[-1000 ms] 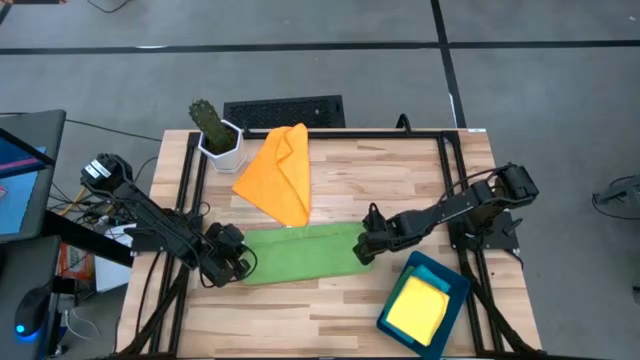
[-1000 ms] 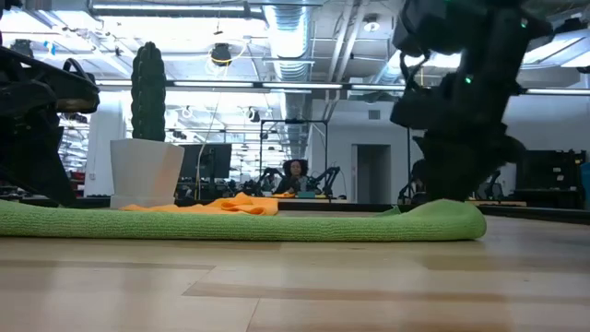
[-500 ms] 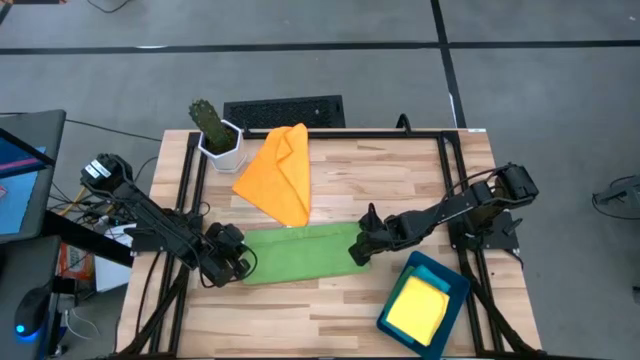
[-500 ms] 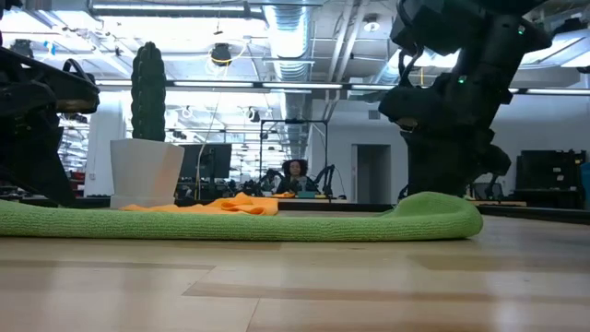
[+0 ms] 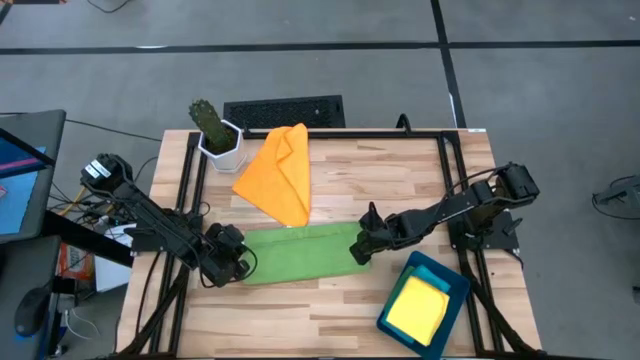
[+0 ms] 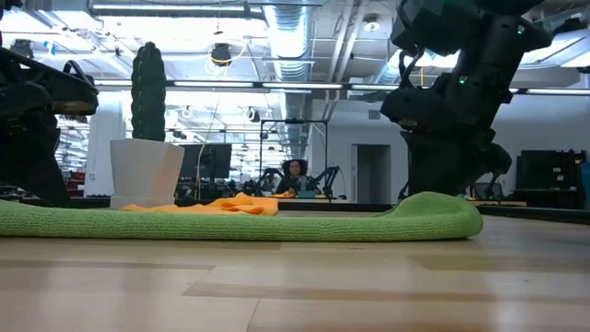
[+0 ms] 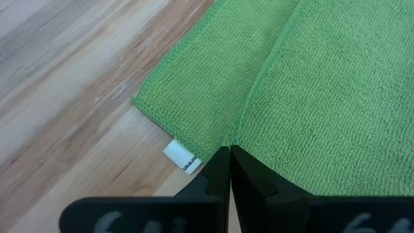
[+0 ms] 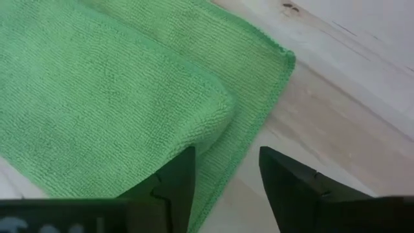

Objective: Fold microfiber towels
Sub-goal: Fold the green microfiber towel

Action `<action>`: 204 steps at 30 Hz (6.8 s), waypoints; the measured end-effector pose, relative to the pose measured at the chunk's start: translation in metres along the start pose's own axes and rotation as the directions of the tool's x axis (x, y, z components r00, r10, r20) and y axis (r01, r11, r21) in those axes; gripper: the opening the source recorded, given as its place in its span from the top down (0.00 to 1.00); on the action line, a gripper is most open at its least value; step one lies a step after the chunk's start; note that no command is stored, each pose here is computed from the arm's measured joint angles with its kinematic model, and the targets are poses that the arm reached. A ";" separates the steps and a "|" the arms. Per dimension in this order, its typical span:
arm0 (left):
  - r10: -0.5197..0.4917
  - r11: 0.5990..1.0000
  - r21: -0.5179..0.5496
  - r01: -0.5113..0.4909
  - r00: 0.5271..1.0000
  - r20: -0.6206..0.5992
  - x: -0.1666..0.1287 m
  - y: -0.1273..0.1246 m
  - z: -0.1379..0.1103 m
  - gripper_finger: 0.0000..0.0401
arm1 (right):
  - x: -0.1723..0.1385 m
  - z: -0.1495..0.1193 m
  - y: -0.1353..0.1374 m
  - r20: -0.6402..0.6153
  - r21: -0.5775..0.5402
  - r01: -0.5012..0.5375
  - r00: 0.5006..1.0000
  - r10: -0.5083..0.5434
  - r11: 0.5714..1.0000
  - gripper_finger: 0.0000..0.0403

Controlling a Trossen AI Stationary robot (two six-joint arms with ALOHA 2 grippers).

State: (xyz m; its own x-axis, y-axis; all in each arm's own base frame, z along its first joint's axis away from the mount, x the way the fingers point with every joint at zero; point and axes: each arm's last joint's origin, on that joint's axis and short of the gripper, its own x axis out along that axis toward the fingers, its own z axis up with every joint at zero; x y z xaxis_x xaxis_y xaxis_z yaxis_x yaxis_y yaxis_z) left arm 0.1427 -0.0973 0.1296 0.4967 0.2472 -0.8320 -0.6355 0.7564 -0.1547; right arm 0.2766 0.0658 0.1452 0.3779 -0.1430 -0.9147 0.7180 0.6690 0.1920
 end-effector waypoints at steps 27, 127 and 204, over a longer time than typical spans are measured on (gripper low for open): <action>0.001 1.000 0.021 -0.002 1.000 0.020 0.000 0.000 0.001 1.00 | 0.001 -0.002 0.007 -0.026 0.086 -0.069 0.997 0.071 0.994 0.48; -0.146 0.988 0.064 0.139 0.981 0.125 0.003 -0.059 0.007 0.98 | -0.005 -0.013 0.021 0.191 -0.058 -0.049 0.980 0.060 0.997 0.75; -0.055 0.998 -0.009 0.055 0.987 -0.154 -0.008 -0.074 -0.038 1.00 | 0.015 -0.041 0.036 0.028 -0.185 -0.014 0.999 0.020 0.983 0.94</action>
State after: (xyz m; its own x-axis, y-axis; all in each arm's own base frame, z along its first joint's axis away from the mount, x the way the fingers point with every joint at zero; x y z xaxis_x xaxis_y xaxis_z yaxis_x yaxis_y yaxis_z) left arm 0.1637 -0.1784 0.1280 0.4343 0.1088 -0.8942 -0.6126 0.7635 -0.2046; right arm 0.2841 0.1176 0.1241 0.4085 -0.1501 -0.9003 0.5920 0.7944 0.1362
